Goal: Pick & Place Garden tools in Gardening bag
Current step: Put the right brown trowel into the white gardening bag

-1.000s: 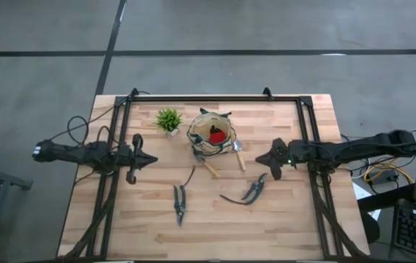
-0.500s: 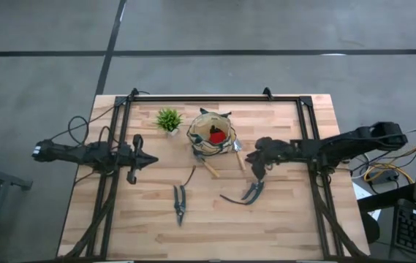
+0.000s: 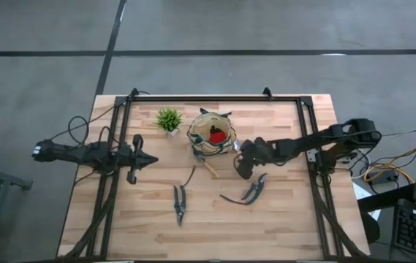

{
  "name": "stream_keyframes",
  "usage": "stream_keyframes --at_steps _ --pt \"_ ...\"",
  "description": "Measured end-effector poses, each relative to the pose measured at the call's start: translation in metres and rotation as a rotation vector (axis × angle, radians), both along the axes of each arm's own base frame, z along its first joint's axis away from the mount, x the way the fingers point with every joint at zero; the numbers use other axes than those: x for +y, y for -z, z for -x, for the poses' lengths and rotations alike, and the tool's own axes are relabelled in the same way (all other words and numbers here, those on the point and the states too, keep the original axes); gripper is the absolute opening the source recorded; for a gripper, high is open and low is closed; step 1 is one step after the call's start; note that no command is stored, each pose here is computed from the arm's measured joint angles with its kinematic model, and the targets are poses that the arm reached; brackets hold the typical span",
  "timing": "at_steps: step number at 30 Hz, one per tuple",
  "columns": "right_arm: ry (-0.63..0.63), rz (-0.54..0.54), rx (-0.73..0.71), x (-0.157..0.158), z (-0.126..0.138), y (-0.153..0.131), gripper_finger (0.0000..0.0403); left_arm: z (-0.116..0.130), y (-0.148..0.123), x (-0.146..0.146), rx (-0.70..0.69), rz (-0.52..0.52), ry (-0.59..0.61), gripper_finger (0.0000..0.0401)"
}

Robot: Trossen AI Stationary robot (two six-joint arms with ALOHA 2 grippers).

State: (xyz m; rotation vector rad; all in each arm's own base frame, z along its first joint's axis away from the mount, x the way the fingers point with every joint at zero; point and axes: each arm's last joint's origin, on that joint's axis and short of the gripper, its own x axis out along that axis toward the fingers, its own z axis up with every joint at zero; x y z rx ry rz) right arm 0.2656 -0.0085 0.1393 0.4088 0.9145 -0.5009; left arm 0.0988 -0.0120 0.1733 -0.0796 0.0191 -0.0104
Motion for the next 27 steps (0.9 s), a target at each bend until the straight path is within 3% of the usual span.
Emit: stream_keyframes --at_steps 4,13,21,27 --pt "0.020 0.024 0.089 -0.001 -0.003 0.011 0.0139 0.000 0.000 0.000 0.001 0.000 0.000 0.0010" --pt "0.001 0.002 0.113 0.002 -0.007 0.018 0.0111 0.000 0.000 0.000 0.002 0.000 0.000 0.0010" --pt "-0.011 -0.054 0.198 0.016 0.009 0.010 0.0069 0.000 0.000 0.000 0.002 0.000 0.000 0.0010" --pt "0.010 -0.077 0.253 0.031 0.019 0.009 0.0076 0.000 0.000 0.000 0.002 0.000 0.001 0.0010"
